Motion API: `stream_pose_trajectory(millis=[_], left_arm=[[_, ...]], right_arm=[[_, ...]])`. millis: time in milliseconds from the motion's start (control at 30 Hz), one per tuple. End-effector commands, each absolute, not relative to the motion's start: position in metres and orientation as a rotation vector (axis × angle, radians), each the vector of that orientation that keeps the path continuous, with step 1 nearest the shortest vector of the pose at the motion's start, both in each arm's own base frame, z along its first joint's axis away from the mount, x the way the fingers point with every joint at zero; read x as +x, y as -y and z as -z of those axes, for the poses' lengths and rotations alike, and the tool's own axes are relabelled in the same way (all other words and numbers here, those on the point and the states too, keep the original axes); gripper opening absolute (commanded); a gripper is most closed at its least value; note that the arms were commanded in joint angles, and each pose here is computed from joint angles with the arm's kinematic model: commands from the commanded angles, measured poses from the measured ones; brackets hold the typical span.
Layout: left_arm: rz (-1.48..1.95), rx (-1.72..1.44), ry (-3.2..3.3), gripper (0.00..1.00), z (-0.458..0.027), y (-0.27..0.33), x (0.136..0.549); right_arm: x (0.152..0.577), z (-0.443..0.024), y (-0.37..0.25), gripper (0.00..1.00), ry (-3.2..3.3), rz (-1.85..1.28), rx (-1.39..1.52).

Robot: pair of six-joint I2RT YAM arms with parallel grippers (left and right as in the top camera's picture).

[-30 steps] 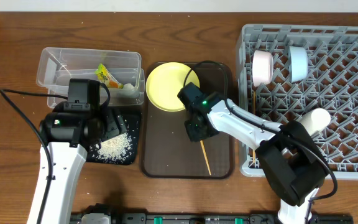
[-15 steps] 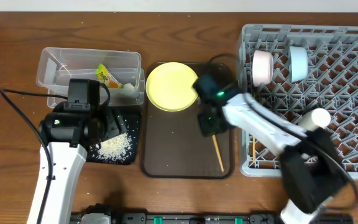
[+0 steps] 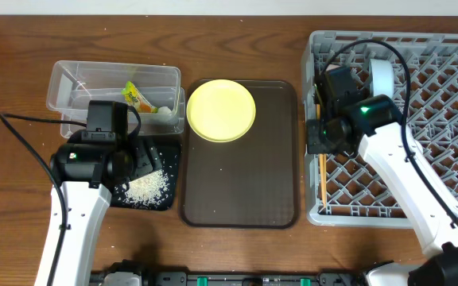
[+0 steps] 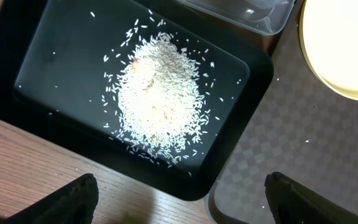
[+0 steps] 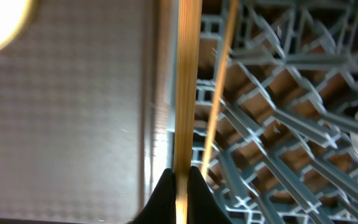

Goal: Sort waste into correct bins and load items into the dishwasher rack
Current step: 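Place the second chopstick into the rack beside the first, then grasp the yellow plate edge on the brown tray with the right gripper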

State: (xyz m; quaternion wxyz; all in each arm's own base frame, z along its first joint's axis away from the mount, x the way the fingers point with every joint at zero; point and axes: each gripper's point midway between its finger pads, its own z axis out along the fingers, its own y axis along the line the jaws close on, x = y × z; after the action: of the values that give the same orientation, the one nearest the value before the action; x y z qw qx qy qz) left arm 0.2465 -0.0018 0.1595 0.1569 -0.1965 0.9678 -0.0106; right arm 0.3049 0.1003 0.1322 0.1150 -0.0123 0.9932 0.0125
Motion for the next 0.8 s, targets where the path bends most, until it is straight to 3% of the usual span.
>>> stream_pose_trajectory(millis=[0, 100, 200, 367, 567, 767], left_arm=[[0.013, -0.590, -2.769, 0.88, -0.158, -0.002, 0.245], [0.013, -0.589, -2.770, 0.89, -0.158, -0.001, 0.245], [0.013, -0.590, -2.770, 0.88, -0.158, -0.002, 0.245], [0.013, -0.590, -2.770, 0.89, -0.158, -0.002, 0.245], [0.013, -0.590, -2.770, 0.88, -0.158, -0.002, 0.245], [0.013, -0.589, -2.770, 0.88, -0.158, -0.001, 0.245]], right_arm=[[0.299, -0.114, -0.085, 0.01, -2.951, 0.033, -0.026], [0.298, -0.104, -0.084, 0.02, -2.951, 0.033, -0.022], [0.299, -0.098, -0.084, 0.22, -2.943, 0.029, -0.022], [0.312, -0.104, -0.088, 0.29, -2.891, 0.004, -0.021], [0.346, -0.140, -0.110, 0.37, -2.740, -0.088, -0.128], [0.388, -0.171, -0.157, 0.52, -2.503, -0.206, -0.200]])
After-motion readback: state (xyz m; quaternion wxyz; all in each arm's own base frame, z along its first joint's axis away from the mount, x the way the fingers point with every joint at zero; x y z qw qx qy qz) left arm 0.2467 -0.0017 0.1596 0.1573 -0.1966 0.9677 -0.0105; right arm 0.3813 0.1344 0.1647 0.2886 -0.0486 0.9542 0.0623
